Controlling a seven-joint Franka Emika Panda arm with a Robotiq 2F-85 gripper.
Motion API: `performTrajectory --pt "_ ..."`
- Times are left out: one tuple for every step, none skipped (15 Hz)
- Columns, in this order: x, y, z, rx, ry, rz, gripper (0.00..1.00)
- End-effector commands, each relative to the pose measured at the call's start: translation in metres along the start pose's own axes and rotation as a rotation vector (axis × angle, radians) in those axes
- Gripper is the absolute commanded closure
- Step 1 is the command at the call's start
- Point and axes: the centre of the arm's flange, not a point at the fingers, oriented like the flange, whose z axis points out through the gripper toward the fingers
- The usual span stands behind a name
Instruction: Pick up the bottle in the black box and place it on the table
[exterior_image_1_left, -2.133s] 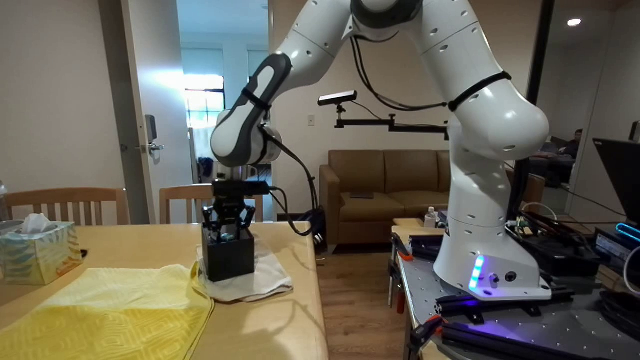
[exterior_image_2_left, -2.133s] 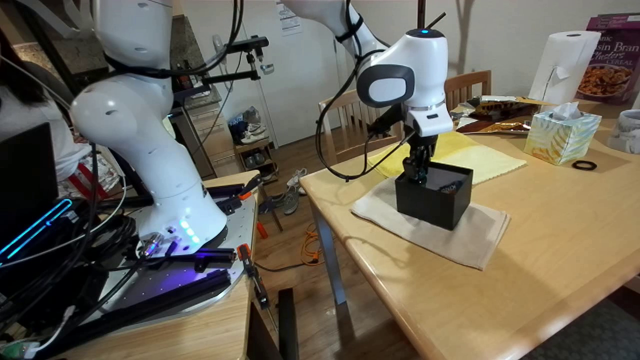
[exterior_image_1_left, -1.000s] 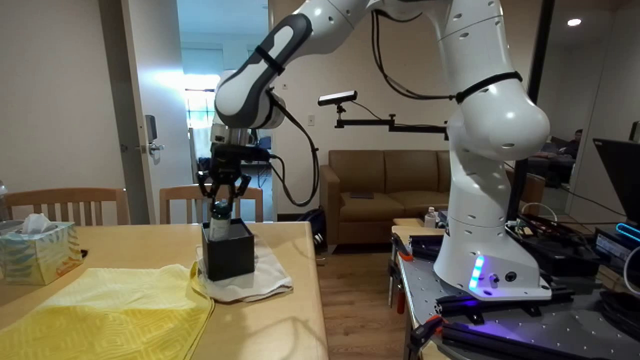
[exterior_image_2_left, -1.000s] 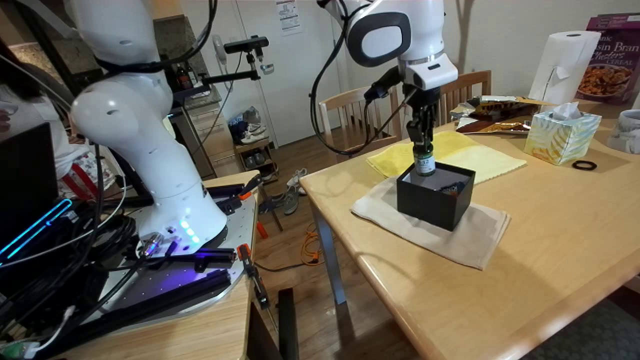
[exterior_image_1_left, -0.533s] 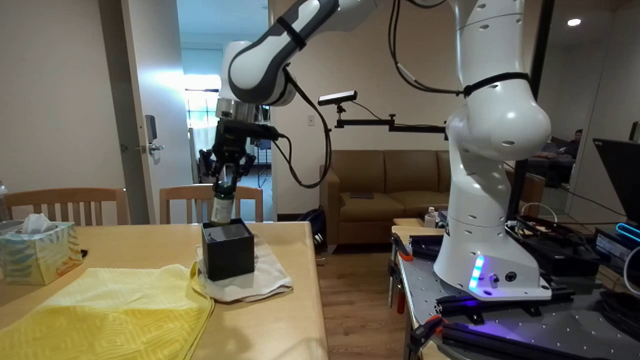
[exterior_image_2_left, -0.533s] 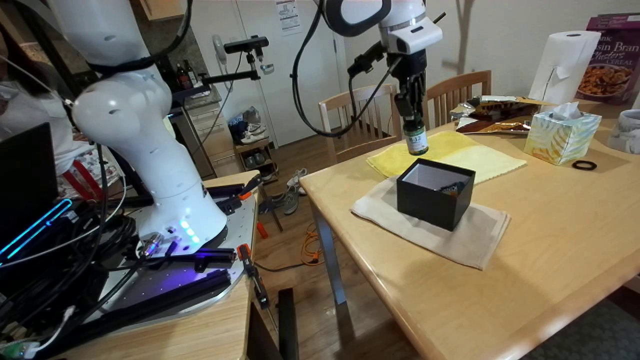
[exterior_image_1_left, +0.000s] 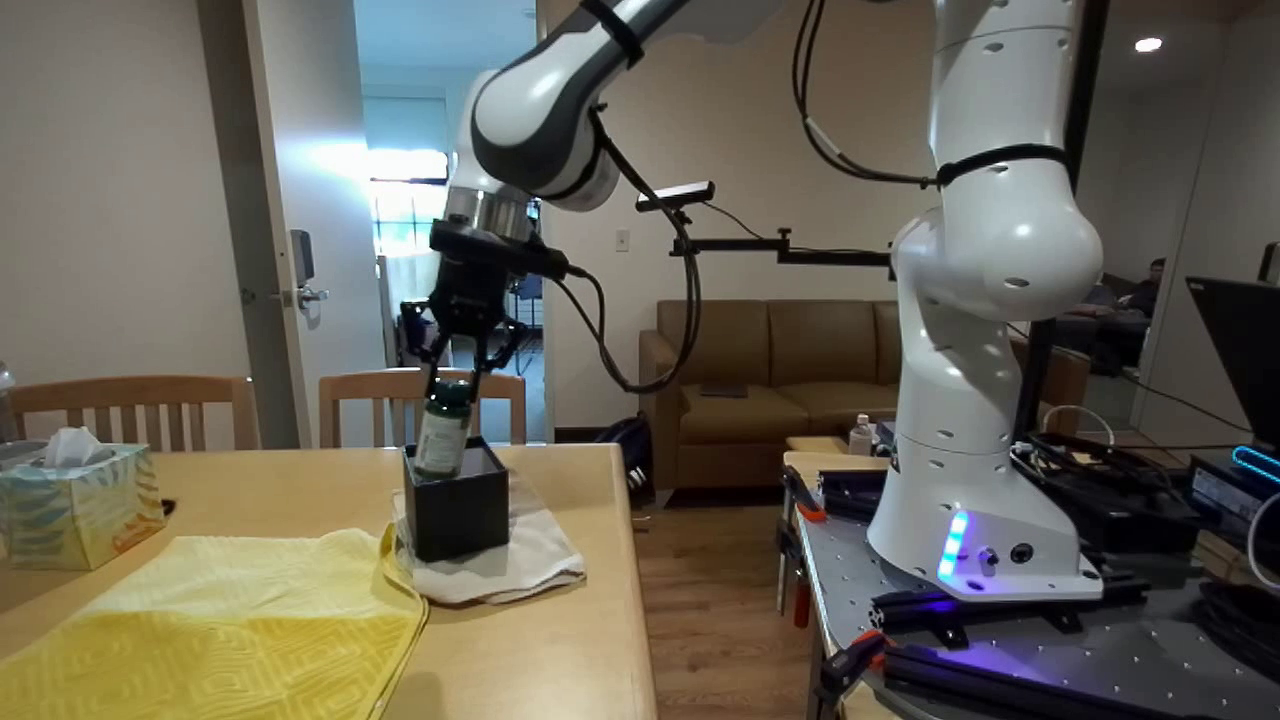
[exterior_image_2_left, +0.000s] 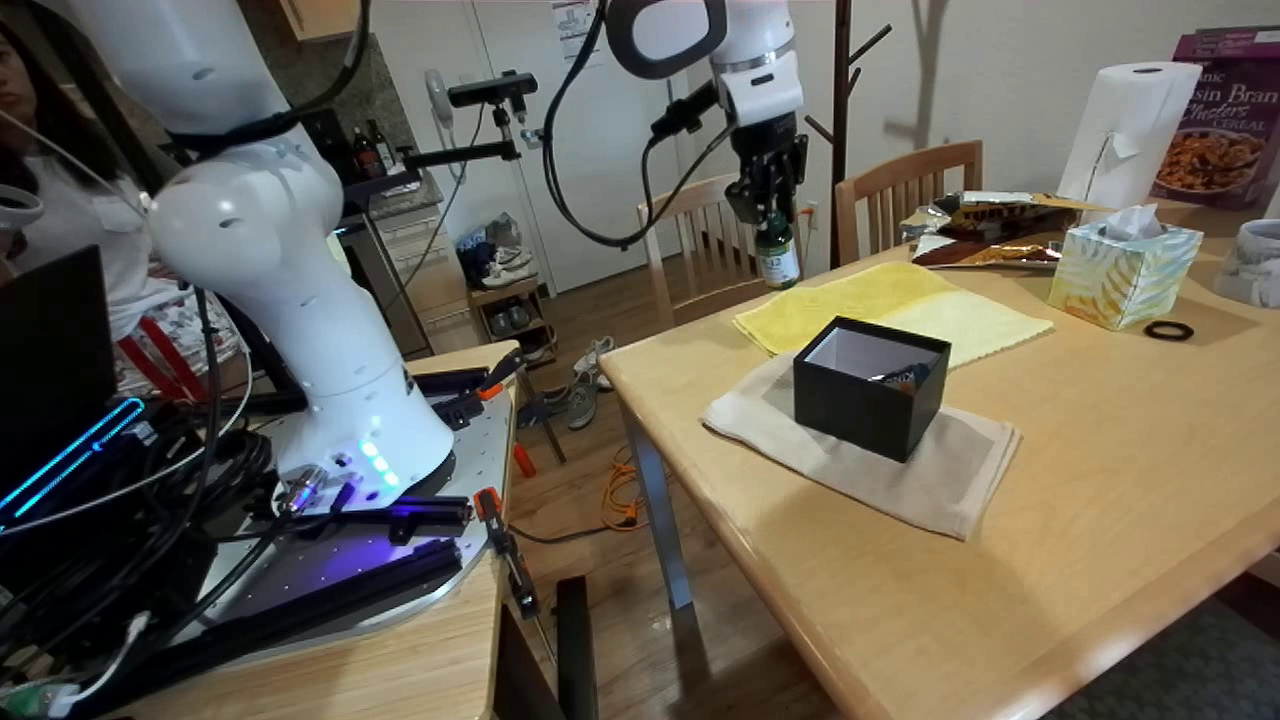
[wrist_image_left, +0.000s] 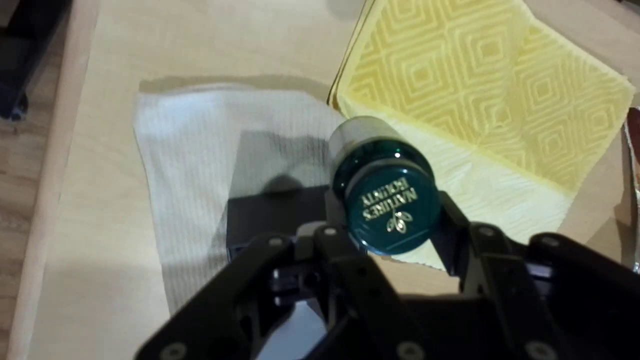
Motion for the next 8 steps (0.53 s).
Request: performTrajectory --pt "-0.023 0.019 0.020 0.082 -0.031 0.169 0.81" --pt "-0.026 0.025 0.025 0.100 -0.029 0.213 0.81" --pt "-0.030 0.035 0.033 0.108 -0.023 0.255 0.81" --pt "-0.034 0.043 0.041 0.106 -0.009 0.293 0.81" --pt "-0.039 0.052 0.050 0.101 -0.001 0.325 0.81" --pt "-0.045 0.061 0.060 0.094 0.015 0.354 0.81" --pt "-0.053 0.071 0.071 0.075 0.025 0.379 0.81" --pt "-0.061 0.077 0.080 0.059 0.026 0.389 0.81"
